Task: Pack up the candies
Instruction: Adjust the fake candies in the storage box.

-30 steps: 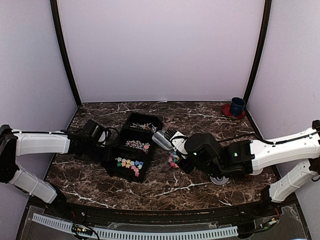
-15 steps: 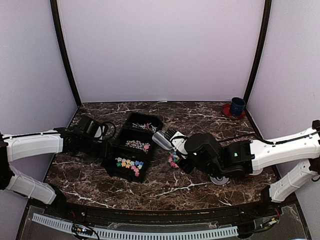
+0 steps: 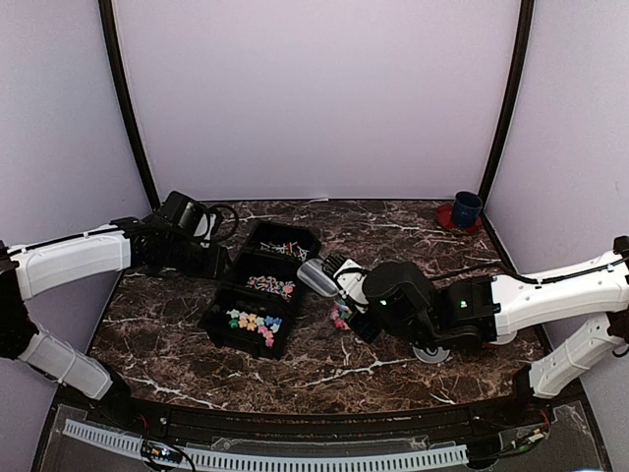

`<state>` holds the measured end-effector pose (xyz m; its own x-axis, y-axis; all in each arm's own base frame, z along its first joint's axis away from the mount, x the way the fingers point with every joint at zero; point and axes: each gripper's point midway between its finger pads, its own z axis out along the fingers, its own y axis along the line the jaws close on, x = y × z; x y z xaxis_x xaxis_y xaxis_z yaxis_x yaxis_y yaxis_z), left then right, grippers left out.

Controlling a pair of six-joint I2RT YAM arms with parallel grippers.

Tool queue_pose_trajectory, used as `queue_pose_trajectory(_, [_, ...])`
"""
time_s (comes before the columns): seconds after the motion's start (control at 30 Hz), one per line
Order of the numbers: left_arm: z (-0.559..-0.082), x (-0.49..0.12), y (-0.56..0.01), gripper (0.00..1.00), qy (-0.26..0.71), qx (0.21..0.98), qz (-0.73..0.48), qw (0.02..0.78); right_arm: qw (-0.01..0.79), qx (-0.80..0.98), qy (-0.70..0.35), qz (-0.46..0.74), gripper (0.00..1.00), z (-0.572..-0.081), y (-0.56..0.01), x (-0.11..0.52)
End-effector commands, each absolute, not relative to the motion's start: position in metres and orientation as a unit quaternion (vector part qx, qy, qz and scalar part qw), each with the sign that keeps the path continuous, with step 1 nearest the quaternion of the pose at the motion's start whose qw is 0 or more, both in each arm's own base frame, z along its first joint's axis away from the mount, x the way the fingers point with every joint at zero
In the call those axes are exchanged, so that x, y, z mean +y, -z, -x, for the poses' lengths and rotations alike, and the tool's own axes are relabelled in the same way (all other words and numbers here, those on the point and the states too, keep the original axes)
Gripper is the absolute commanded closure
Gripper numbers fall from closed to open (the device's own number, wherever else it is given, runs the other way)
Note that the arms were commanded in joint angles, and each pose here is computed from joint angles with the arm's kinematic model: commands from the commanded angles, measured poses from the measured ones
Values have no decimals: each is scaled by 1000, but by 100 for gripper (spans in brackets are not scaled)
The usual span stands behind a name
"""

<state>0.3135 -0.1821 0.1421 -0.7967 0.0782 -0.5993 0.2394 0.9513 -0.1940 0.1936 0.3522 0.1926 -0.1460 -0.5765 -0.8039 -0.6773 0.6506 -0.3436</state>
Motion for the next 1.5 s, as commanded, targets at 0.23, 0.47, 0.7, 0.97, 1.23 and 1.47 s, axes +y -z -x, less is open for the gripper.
queue_pose_trajectory(0.23, [-362,-179,-118,53,124,953,-91,262,522,752,-96,390,100,-187,-212,359])
queue_pose_trajectory(0.47, [-380,-186,-120,53,118,955,-100,254,521,754,-96,388,100,-187,-207,358])
queue_pose_trajectory(0.7, [-380,-186,-102,54,111,961,-103,233,521,756,-90,385,100,-188,-207,355])
queue_pose_trajectory(0.97, [-381,-182,-81,61,88,968,-102,211,523,755,-91,384,100,-188,-209,357])
queue_pose_trajectory(1.23, [-377,-180,-64,67,43,973,-122,193,517,758,-85,389,100,-189,-203,358])
queue_pose_trajectory(1.47, [-375,-181,-60,74,43,973,-124,189,509,759,-82,398,100,-188,-199,362])
